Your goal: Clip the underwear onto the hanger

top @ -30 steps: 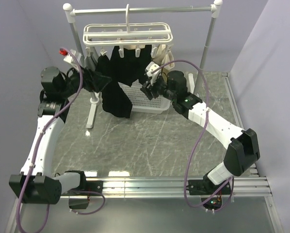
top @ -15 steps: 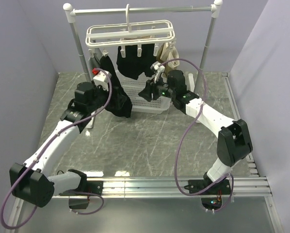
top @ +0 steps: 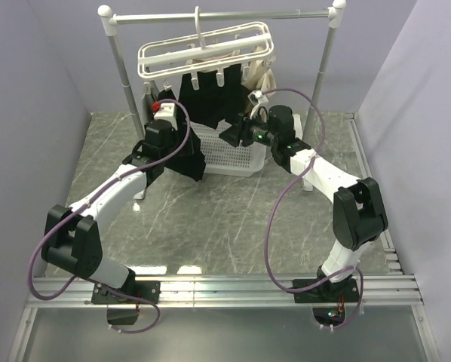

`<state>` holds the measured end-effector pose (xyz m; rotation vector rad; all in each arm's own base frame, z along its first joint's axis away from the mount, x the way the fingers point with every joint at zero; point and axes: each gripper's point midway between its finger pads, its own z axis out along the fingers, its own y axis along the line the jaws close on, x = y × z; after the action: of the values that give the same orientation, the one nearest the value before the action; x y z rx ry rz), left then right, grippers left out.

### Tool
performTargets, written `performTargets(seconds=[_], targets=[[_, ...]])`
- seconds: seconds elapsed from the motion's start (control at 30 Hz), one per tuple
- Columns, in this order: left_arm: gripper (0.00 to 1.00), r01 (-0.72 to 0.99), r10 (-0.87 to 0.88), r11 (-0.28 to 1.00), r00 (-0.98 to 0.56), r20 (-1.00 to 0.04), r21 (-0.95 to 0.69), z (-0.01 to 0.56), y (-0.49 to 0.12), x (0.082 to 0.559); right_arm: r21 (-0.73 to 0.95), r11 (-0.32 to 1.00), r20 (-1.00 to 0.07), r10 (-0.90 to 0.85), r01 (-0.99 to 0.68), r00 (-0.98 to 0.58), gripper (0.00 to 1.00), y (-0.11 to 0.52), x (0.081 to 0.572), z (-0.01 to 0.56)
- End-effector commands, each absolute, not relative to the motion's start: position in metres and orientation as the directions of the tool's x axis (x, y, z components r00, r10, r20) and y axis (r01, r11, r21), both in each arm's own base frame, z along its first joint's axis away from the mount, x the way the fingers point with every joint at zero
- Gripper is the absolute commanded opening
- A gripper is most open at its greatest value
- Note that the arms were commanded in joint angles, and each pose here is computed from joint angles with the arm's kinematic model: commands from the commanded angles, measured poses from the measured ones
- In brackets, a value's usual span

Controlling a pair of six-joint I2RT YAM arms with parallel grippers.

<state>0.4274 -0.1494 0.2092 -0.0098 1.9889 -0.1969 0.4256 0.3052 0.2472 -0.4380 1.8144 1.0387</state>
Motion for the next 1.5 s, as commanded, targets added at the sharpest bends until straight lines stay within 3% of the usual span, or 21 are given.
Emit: performTargets(seconds=[0.0, 0.07, 0.13, 0.17, 0.23, 0.27, 0.37, 0.47, 0.53, 0.63, 0.87, 1.47], targets=[[0.88, 0.036, -0.154, 0.984, -0.303, -0.941, -0.172, 0.250, -0.148, 0.447, 0.469, 0.538, -0.875, 0.177, -0.700, -0.451, 0.55, 0.307, 0.427, 0.254], [0.83, 0.052, -0.144, 0.985, -0.300, -0.943, -0.167, 0.251, -0.149, 0.448, 0.465, 0.532, -0.878, 0.172, -0.708, -0.447, 0.55, 0.309, 0.427, 0.252], [0.64, 0.094, -0.117, 0.984, -0.301, -0.946, -0.151, 0.253, -0.154, 0.446, 0.463, 0.523, -0.879, 0.169, -0.715, -0.446, 0.55, 0.311, 0.430, 0.250], [0.44, 0.105, -0.103, 0.984, -0.307, -0.946, -0.142, 0.250, -0.154, 0.444, 0.466, 0.517, -0.878, 0.168, -0.718, -0.448, 0.55, 0.312, 0.431, 0.250], [0.31, 0.144, -0.088, 0.980, -0.313, -0.946, -0.138, 0.250, -0.154, 0.442, 0.470, 0.500, -0.876, 0.162, -0.728, -0.454, 0.55, 0.316, 0.433, 0.248], [0.15, 0.157, -0.084, 0.977, -0.326, -0.942, -0.142, 0.246, -0.153, 0.441, 0.469, 0.495, -0.877, 0.160, -0.731, -0.454, 0.55, 0.318, 0.434, 0.247], [0.03, 0.230, -0.055, 0.963, -0.339, -0.939, -0.139, 0.244, -0.156, 0.434, 0.479, 0.474, -0.870, 0.143, -0.739, -0.473, 0.57, 0.322, 0.439, 0.236], [0.01, 0.303, -0.018, 0.945, -0.335, -0.942, -0.125, 0.244, -0.156, 0.426, 0.544, 0.425, -0.828, 0.137, -0.723, -0.543, 0.64, 0.327, 0.441, 0.223], [0.00, 0.369, 0.028, 0.925, -0.311, -0.950, -0.093, 0.249, -0.159, 0.417, 0.580, 0.395, -0.804, 0.134, -0.713, -0.580, 0.79, 0.331, 0.443, 0.213], [0.00, 0.426, 0.063, 0.902, -0.294, -0.954, -0.072, 0.249, -0.158, 0.406, 0.646, 0.341, -0.754, 0.146, -0.683, -0.640, 0.88, 0.338, 0.440, 0.206], [0.00, 0.525, 0.086, 0.849, -0.248, -0.965, -0.059, 0.260, -0.164, 0.387, 0.787, 0.249, -0.615, 0.244, -0.564, -0.750, 0.89, 0.353, 0.447, 0.203], [0.00, 0.786, 0.073, 0.616, -0.114, -0.991, -0.045, 0.308, -0.189, 0.338, 0.879, 0.084, -0.474, 0.269, -0.470, -0.838, 0.91, 0.370, 0.421, 0.211]])
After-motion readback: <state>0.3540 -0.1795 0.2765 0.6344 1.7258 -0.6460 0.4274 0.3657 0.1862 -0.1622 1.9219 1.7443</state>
